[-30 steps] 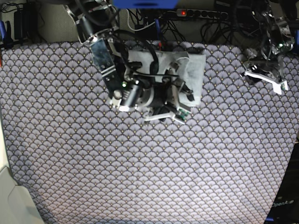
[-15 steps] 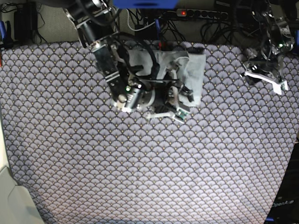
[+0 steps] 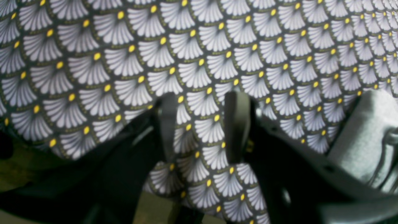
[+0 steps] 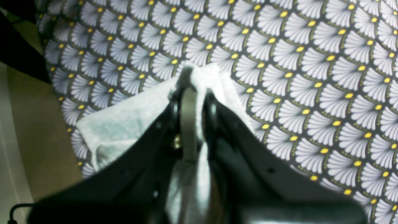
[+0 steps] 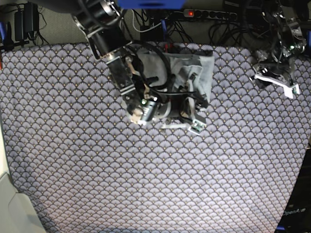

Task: Fold the T-shirt properly
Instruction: 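Press the folded stack flat with the right gripper and release, then move the left gripper to the stack's edge and pinch the fabric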

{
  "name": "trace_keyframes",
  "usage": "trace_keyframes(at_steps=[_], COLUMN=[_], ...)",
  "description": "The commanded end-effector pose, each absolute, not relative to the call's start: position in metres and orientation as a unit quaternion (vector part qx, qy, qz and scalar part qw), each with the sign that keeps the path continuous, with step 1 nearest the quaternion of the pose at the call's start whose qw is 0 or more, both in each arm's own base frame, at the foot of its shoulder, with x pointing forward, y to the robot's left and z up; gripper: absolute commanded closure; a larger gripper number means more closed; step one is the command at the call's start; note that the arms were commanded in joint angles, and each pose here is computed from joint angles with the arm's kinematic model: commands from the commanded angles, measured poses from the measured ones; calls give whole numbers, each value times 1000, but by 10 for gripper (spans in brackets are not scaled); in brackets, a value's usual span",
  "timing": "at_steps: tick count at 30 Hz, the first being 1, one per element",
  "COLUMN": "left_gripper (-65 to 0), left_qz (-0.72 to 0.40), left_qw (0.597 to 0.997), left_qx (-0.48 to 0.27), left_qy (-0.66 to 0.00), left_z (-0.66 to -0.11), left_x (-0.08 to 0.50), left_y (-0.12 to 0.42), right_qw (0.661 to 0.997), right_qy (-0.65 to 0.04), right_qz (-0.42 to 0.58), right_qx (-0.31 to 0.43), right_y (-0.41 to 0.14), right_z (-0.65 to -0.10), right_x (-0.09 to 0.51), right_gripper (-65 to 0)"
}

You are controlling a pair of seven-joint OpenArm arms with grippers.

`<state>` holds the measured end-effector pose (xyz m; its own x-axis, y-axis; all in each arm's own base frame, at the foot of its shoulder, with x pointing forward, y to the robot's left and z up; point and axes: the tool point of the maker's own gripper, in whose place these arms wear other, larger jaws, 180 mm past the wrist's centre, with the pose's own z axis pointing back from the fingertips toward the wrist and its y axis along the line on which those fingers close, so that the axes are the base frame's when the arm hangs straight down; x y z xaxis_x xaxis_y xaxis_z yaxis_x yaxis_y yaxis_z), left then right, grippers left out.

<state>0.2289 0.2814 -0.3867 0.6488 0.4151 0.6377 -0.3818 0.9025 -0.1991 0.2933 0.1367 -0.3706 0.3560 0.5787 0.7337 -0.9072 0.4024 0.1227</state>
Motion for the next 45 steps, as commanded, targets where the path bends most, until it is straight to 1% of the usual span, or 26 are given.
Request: trace_keyframes(at_steps=[1,7,8,11,15,17,18,23,26,28,31,35,39,41,45], left_gripper=[-247,-247,-247,-247,-247,-247,-247,-247,-247,-247,-247,-247,-247,-247,-247], left_qz=[214,214,214,214,214,214,214,214,214,214,214,213,215,216,220], left_qw=[901,901,901,901,901,901,901,902,902,902,902,902,901,901,900], left_qx=[-20,-20,-20,-20,-20,-20,-20,-19,-19,-20,-20,-20,-22,-23,-40], left_qy=[-377,-376,-376,-376,-376,-376,-376,-375,-375,-375,-375,-374,-376,-376,-375], left_z=[-376,-376,-376,-376,-376,-376,-376,-376,-376,-377,-377,-377,-377,-377,-379], left_x=[235,235,235,235,235,235,235,234,234,234,234,234,235,235,236], left_y=[286,285,285,285,285,285,285,285,285,285,285,285,284,282,275], right_qw=[763,764,766,771,771,764,762,754,739,721,706,695,722,738,775], right_qy=[-338,-335,-331,-319,-320,-337,-344,-362,-387,-419,-447,-469,-469,-463,-447], right_qz=[472,469,469,468,467,462,458,458,463,466,465,466,456,449,424], right_qx=[285,290,290,290,292,300,304,303,299,295,293,282,225,198,144], right_y=[148,149,149,148,148,152,153,154,156,157,156,150,95,63,-1], right_z=[-350,-355,-357,-365,-366,-359,-356,-344,-324,-300,-278,-258,-272,-284,-303], right_x=[302,301,301,299,299,301,303,310,314,317,303,294,304,303,304], right_gripper=[0,0,-10,-70,-162,-185,-187,-187,-189,-190,-193,-191,-177,-139,-39])
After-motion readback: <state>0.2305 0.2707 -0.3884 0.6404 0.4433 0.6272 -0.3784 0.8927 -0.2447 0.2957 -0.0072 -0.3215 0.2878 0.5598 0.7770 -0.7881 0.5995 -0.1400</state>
